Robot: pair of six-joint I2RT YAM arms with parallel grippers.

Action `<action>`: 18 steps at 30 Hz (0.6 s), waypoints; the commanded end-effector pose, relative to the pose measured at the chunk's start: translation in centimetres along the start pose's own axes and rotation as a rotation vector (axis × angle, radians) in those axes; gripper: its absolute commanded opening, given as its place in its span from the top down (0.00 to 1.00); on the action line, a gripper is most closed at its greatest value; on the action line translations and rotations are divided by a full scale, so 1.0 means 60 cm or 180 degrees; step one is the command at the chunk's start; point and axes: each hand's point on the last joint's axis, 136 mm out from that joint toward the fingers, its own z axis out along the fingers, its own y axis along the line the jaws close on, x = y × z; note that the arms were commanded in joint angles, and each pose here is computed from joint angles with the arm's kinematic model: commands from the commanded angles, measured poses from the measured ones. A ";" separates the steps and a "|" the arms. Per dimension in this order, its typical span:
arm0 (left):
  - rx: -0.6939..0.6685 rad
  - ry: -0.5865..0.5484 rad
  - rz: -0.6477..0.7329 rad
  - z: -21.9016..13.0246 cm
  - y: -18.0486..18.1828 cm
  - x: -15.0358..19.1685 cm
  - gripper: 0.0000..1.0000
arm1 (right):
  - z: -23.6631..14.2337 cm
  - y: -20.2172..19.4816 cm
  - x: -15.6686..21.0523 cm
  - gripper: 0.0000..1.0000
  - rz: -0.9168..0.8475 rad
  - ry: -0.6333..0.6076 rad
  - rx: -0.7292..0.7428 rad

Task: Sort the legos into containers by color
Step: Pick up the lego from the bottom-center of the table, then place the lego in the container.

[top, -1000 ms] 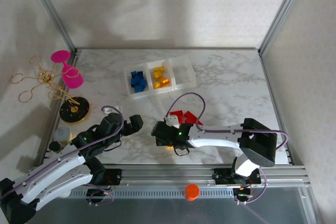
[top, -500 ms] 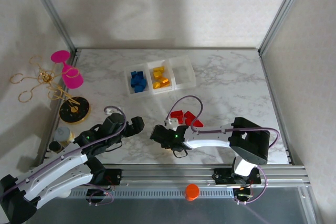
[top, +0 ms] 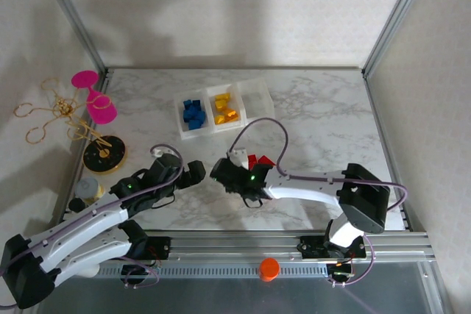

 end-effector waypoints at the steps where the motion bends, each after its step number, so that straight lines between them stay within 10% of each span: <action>1: 0.0055 -0.0214 0.0049 -0.008 -0.035 -0.044 0.00 | -0.016 -0.010 -0.096 0.75 -0.0093 -0.0432 -0.0021; 18: -0.0171 -0.0596 -0.0022 0.017 -0.056 -0.160 0.00 | 0.154 -0.030 -0.363 0.74 -0.0398 -0.1065 -0.0138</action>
